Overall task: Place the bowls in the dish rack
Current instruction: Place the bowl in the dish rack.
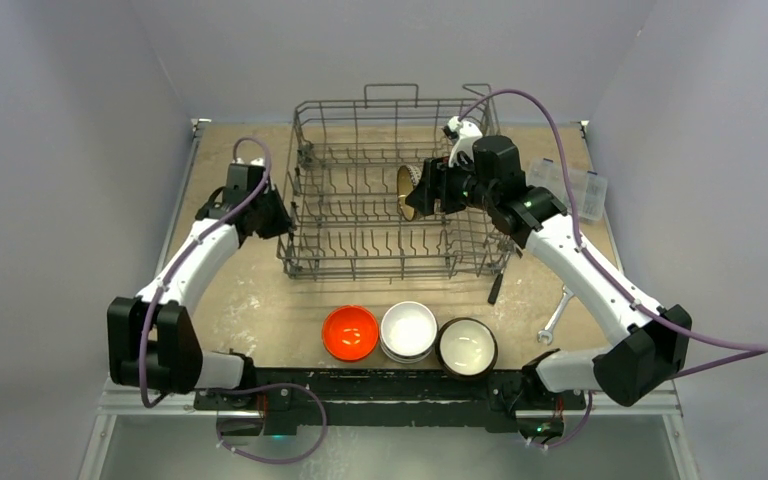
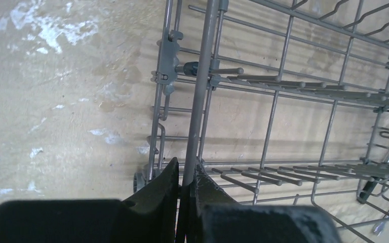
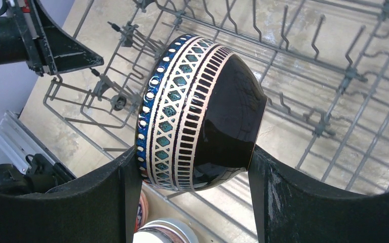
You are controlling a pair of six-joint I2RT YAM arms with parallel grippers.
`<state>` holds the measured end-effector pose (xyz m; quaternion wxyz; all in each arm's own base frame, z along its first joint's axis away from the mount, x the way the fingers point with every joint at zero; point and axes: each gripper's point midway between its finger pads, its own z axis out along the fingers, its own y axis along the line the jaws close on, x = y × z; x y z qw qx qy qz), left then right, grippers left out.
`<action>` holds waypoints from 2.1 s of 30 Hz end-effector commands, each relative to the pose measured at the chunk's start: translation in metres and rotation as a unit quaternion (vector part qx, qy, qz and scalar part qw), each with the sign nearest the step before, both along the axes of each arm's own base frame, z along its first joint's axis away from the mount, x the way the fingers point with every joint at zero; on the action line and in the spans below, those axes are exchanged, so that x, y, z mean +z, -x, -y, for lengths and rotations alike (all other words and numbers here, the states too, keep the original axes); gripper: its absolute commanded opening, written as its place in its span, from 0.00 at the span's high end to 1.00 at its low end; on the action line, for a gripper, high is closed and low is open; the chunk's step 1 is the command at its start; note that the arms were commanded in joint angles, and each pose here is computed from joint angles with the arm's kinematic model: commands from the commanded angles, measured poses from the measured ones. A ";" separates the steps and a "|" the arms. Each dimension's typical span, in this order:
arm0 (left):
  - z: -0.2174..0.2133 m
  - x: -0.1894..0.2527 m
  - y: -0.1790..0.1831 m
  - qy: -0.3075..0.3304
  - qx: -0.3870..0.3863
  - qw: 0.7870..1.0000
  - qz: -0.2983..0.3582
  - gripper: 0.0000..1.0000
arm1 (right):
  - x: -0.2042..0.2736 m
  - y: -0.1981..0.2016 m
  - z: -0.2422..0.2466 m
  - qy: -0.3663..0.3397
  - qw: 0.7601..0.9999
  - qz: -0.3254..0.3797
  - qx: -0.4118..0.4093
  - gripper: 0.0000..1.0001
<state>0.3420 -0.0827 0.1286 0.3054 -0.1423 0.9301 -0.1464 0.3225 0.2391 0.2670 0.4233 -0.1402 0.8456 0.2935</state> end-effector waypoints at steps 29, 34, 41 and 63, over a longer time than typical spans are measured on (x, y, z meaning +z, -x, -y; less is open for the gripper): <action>-0.069 0.098 0.004 -0.049 0.149 0.969 0.190 0.01 | 0.032 -0.005 0.000 0.002 0.996 0.081 0.020 1.00; -0.083 0.075 0.014 -0.099 0.150 0.971 0.158 0.01 | 0.026 -0.025 0.013 0.040 0.996 0.065 -0.036 1.00; -0.080 0.056 0.018 -0.108 0.131 0.979 0.117 0.01 | 0.016 -0.041 0.021 0.086 0.993 0.044 -0.072 1.00; -0.087 0.016 0.034 -0.160 0.090 0.983 0.027 0.01 | -0.015 -0.067 0.009 0.154 0.983 0.005 -0.096 1.00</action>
